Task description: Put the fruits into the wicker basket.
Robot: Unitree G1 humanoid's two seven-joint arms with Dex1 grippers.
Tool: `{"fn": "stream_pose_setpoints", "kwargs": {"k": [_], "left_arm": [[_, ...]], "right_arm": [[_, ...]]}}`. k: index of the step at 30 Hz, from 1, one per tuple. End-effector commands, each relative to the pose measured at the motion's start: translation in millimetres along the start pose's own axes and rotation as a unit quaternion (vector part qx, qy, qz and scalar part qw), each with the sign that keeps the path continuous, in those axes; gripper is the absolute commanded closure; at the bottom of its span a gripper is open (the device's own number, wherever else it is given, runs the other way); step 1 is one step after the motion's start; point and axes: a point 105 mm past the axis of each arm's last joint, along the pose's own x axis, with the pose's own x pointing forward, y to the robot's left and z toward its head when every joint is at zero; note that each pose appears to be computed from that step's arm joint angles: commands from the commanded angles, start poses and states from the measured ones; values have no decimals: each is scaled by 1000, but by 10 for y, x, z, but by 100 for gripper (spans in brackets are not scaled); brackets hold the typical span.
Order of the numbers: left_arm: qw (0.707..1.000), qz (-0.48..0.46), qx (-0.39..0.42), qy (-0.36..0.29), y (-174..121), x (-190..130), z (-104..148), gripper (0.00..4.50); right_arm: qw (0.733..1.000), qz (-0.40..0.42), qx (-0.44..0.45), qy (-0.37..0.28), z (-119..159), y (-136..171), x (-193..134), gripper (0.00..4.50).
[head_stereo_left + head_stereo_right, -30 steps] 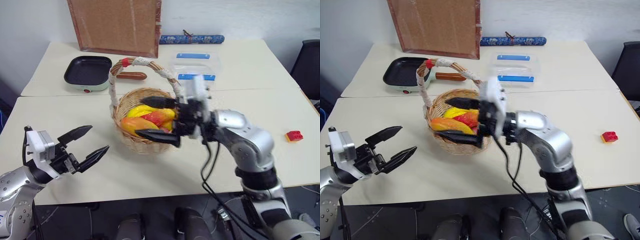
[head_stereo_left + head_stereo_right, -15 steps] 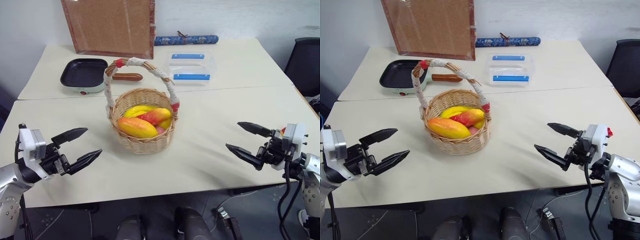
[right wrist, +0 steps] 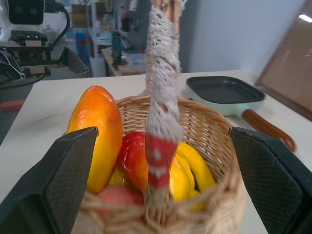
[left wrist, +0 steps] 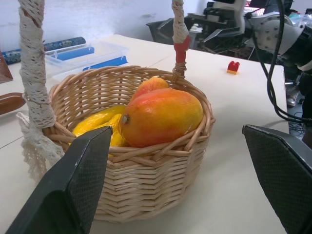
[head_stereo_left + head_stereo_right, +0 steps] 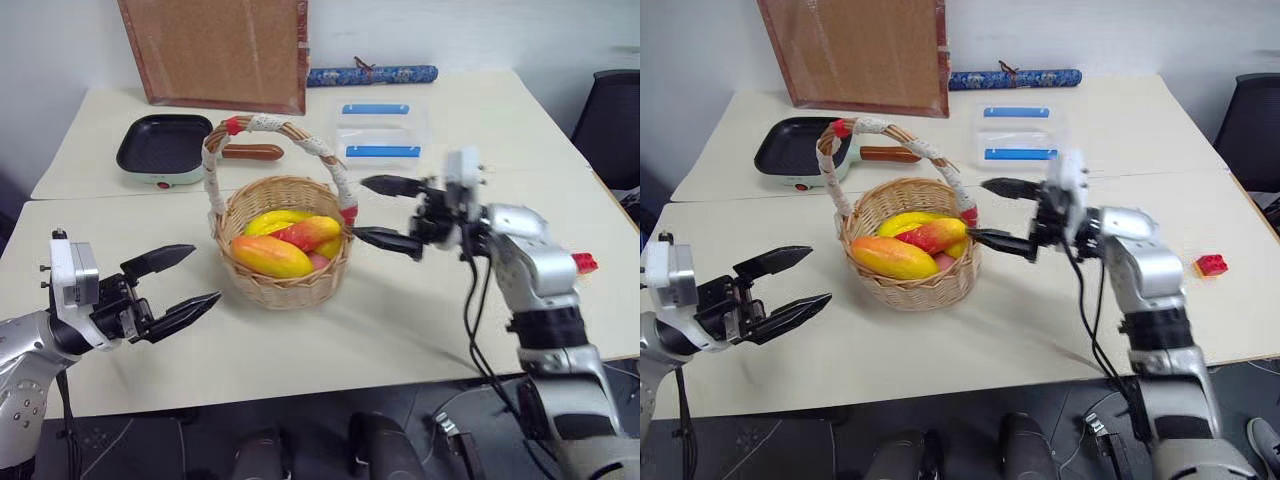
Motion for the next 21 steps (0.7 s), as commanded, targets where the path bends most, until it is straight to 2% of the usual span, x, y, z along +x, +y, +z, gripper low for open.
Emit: {"fn": "stream_pose_setpoints", "kwargs": {"k": [1, 4, 8, 10, 13, 16, 21], "left_arm": [[1000, 6, 18, -11, -62, -15, 84, 0], [1000, 14, 18, -10, -80, -38, 78, 0], [1000, 21, 19, -8, -83, -59, 68, 0], [1000, 23, 20, -8, -80, -57, 65, 0], [1000, 18, 22, -10, -63, -18, 61, 0], [1000, 8, 24, -13, -42, 20, 59, 0], [1000, -7, 22, -21, 38, 86, 50, 0]], "right_arm": [[999, 34, 2, -1, 53, 3, 177, 41], [998, 68, 13, 5, 33, 72, 211, 118], [997, 67, 21, -15, 96, 72, 185, 245], [997, 71, 16, -24, 132, 93, 127, 316], [998, 62, 1, -3, 70, 105, -93, 424], [1000, 18, -6, -18, 190, 57, -336, 429], [987, -155, -11, -34, 477, -133, -1064, 429]]}}
